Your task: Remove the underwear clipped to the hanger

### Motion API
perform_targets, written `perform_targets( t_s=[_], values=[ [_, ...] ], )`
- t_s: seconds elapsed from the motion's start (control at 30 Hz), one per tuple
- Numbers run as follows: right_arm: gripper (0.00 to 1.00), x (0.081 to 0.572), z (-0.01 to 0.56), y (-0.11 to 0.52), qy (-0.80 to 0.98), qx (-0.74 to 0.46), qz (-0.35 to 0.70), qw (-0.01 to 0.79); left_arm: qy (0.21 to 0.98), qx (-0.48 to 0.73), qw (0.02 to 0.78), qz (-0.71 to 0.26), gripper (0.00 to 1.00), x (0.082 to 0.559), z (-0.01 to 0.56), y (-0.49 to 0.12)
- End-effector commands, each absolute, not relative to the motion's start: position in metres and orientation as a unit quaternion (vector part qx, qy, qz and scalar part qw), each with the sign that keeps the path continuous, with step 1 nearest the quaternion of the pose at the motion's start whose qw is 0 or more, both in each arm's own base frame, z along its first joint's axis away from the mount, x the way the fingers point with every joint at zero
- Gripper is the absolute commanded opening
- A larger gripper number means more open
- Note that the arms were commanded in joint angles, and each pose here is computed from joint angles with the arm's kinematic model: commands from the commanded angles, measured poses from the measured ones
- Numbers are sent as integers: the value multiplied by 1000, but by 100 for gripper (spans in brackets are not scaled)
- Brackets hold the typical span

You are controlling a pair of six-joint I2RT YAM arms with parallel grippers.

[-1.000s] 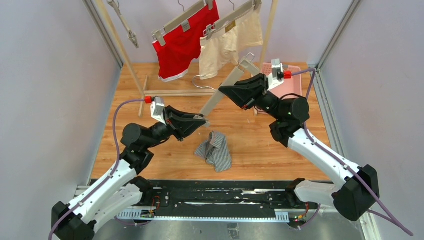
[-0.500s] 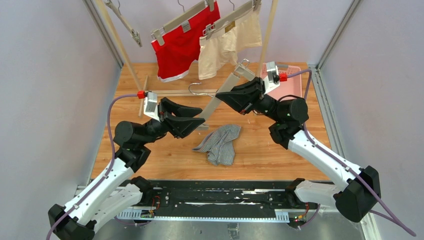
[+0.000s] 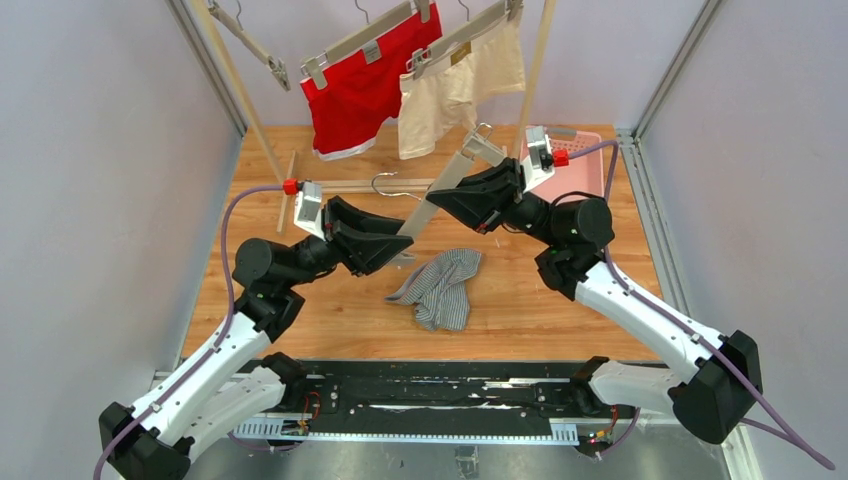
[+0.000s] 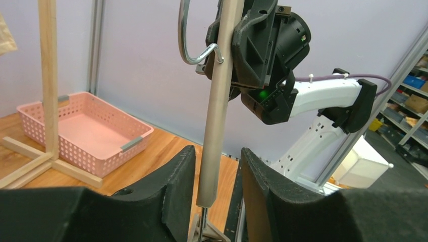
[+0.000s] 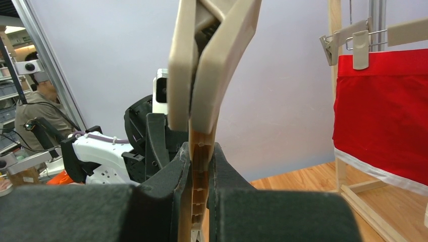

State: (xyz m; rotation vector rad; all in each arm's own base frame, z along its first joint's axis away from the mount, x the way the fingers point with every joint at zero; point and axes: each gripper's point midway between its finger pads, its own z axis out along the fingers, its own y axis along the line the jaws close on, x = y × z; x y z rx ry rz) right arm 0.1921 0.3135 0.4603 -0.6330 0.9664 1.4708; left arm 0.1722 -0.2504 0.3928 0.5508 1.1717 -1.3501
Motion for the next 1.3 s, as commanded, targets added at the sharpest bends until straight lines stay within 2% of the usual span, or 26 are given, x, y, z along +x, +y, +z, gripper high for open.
perform_targets(
  t_s=[0.0, 0.23, 0.3, 0.4, 0.57, 0.63, 0.77, 0.83, 1.03, 1.27],
  values=[
    [1, 180, 484, 313, 375, -283, 638, 611, 498, 245, 594, -582, 40, 168, 390, -251],
    [0, 182, 490, 315, 367, -277, 643, 613, 507, 244, 589, -581, 39, 170, 380, -252],
    [1, 182, 493, 316, 363, -277, 645, 612, 507, 242, 590, -579, 31, 170, 379, -251],
    [1, 181, 492, 318, 363, -277, 648, 609, 509, 240, 593, -576, 1, 172, 379, -251],
    [1, 180, 482, 318, 380, -282, 641, 604, 508, 218, 612, -566, 0, 177, 390, -244],
    [8, 182, 475, 317, 398, -283, 627, 607, 514, 218, 612, -561, 0, 178, 397, -244],
    [47, 186, 464, 313, 428, -298, 590, 616, 519, 200, 617, -557, 0, 177, 407, -237],
    [60, 191, 456, 312, 452, -308, 564, 619, 528, 190, 623, -545, 0, 178, 404, -231],
    [68, 198, 445, 301, 491, -327, 498, 636, 561, 186, 625, -509, 0, 178, 395, -220],
    [70, 197, 443, 290, 497, -315, 483, 648, 552, 196, 639, -498, 0, 172, 424, -215]
  ],
)
